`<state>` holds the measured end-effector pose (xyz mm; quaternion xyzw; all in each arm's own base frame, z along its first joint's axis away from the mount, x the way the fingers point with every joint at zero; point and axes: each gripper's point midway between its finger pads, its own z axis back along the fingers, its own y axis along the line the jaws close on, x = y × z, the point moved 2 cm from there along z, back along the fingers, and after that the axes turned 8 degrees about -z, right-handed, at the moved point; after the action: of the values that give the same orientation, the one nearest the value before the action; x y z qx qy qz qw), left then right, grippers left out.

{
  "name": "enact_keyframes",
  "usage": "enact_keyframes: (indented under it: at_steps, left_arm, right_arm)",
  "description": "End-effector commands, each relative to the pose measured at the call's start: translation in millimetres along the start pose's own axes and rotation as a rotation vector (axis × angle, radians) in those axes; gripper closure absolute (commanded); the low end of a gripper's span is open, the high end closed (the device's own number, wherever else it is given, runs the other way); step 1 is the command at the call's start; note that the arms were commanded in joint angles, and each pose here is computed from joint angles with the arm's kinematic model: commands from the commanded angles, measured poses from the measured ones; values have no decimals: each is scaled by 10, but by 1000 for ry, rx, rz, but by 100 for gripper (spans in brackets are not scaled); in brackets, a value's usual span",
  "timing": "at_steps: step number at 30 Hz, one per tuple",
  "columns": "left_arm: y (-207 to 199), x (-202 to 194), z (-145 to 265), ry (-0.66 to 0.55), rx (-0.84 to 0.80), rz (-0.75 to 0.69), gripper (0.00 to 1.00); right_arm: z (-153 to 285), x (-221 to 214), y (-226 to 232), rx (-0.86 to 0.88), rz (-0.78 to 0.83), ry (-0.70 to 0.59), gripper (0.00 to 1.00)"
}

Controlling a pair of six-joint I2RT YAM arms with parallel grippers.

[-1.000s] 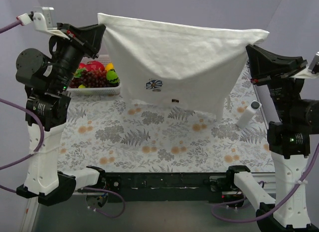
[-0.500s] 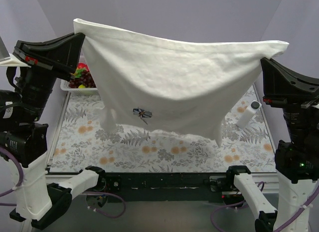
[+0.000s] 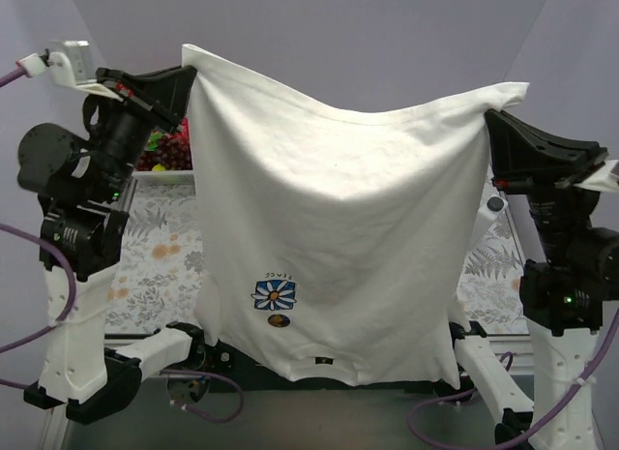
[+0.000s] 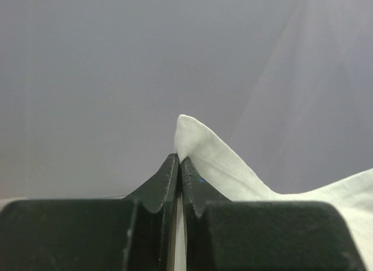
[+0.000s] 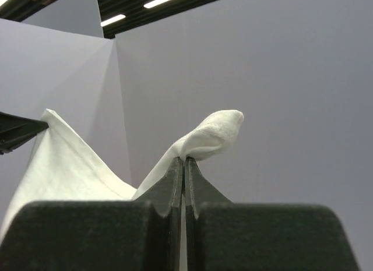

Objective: Pin the brooch onto the clothing

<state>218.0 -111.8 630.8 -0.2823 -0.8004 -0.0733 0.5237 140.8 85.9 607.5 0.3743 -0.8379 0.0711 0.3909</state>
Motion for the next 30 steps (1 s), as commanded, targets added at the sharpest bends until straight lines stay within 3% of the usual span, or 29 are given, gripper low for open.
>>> enact_keyframes:
  at_steps: [1,8,15,24,30]
  left_arm:
    - [579,-793,-301,162,224,-29,100]
    - [1142,-2256,-361,375,367,-14,100]
    - [1653,-3232,-426,487,465,-14,100]
    - [2082,-3794,-542,507,515,-16,100]
    - [2361,-4088,-622,526,551,-3,100]
  right_arm:
    - [-81,-696,-559,-115,-73,122,99]
    - [107,-1733,-1253,-257,-120,284,99]
    - [245,-2506,-1770,-336,-126,404,99]
    - [244,-3289,-2241,-307,-128,483,99]
    - [223,-3926,-2621,-309,-185,608,99]
